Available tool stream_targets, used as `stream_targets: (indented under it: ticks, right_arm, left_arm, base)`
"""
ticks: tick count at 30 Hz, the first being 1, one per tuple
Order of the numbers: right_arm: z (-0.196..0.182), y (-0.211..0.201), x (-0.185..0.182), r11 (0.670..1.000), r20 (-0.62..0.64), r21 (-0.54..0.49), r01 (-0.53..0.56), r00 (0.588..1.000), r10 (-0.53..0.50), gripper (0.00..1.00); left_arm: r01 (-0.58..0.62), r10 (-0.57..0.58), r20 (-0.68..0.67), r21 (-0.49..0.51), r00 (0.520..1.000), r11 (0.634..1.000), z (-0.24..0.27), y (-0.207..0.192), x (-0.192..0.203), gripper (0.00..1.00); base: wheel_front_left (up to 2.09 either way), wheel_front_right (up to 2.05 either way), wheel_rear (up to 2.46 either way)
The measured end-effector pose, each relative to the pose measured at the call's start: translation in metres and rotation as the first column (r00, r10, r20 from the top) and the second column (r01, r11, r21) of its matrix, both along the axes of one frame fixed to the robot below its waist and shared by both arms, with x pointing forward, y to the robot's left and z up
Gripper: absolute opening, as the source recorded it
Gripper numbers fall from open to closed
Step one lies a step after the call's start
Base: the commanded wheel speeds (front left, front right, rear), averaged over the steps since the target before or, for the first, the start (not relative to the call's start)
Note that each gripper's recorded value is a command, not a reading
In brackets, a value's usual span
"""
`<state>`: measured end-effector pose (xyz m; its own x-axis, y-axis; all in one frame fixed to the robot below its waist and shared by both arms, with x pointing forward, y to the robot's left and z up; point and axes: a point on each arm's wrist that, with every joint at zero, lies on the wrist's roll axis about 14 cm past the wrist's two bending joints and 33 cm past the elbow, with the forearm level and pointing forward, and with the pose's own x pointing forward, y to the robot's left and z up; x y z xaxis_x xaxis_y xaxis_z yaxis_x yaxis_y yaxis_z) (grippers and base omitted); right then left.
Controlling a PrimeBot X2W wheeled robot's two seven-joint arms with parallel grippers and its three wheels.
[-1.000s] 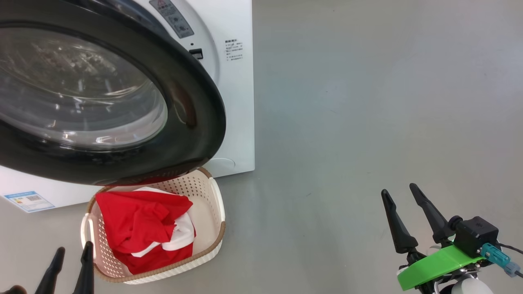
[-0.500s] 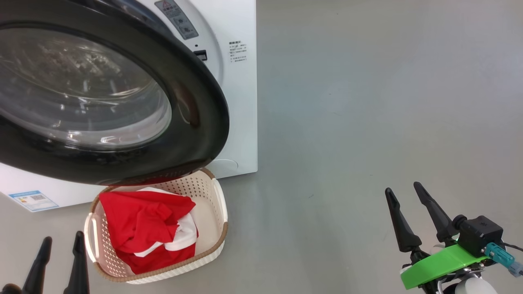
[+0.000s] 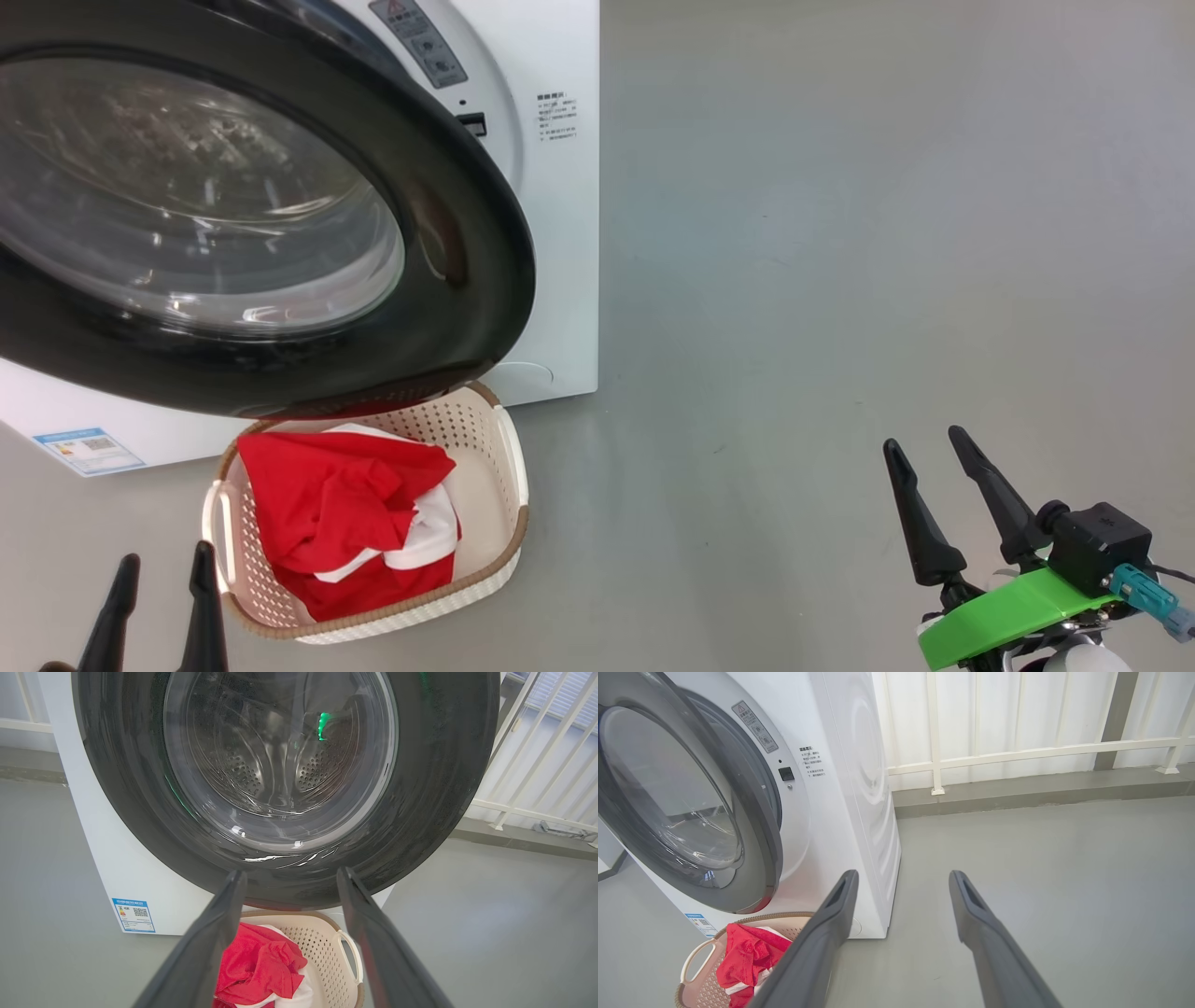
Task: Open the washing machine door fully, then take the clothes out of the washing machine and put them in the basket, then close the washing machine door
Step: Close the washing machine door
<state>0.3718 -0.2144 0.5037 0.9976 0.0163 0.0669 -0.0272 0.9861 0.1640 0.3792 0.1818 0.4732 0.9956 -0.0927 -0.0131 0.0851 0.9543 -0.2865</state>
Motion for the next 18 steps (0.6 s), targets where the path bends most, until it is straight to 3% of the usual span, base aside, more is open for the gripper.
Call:
stream_targets:
  ticks: [18]
  right_arm:
    - [0.0000, 0.0064, 0.0043, 1.000, 0.001, -0.002, -0.023, 1.000, 0.023, 1.00]
  left_arm:
    - [0.006, -0.006, -0.010, -0.004, 1.000, 1.000, -0.0026, -0.0023, -0.0051, 1.00]
  base:
    - [0.00, 0.00, 0.00]
